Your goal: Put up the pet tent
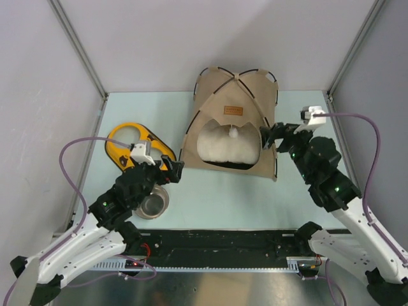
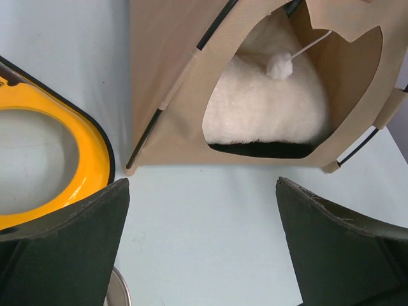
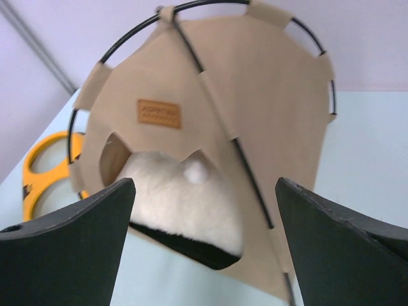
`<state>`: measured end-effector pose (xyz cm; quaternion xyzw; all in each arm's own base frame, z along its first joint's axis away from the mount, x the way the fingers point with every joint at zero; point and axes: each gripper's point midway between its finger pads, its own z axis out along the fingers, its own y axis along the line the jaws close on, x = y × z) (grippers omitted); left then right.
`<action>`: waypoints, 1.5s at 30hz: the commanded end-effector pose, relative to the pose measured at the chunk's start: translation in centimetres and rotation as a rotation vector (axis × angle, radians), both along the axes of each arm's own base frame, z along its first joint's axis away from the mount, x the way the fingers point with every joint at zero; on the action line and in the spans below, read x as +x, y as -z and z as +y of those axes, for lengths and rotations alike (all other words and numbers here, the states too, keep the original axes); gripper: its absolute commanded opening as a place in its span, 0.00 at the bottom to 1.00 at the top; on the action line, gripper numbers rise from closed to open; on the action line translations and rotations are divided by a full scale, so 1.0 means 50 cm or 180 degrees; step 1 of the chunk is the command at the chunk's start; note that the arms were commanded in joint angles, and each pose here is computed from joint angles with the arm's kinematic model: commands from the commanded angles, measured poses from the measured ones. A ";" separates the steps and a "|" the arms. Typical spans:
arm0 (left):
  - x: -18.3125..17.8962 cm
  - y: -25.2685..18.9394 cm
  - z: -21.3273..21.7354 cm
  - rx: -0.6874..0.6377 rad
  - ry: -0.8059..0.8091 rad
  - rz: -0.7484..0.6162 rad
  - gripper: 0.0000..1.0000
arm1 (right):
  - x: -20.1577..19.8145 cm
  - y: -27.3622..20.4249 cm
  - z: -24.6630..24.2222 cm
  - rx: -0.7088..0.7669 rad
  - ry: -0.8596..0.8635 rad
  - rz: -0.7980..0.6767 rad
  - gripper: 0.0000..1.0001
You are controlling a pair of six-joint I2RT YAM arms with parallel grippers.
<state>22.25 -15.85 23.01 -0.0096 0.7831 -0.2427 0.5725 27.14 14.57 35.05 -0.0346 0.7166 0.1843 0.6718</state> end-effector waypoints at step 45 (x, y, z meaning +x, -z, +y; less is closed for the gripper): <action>0.024 0.010 0.037 0.0603 -0.0261 0.0262 1.00 | 0.137 -0.014 -0.257 -0.1780 0.1385 0.0287 0.00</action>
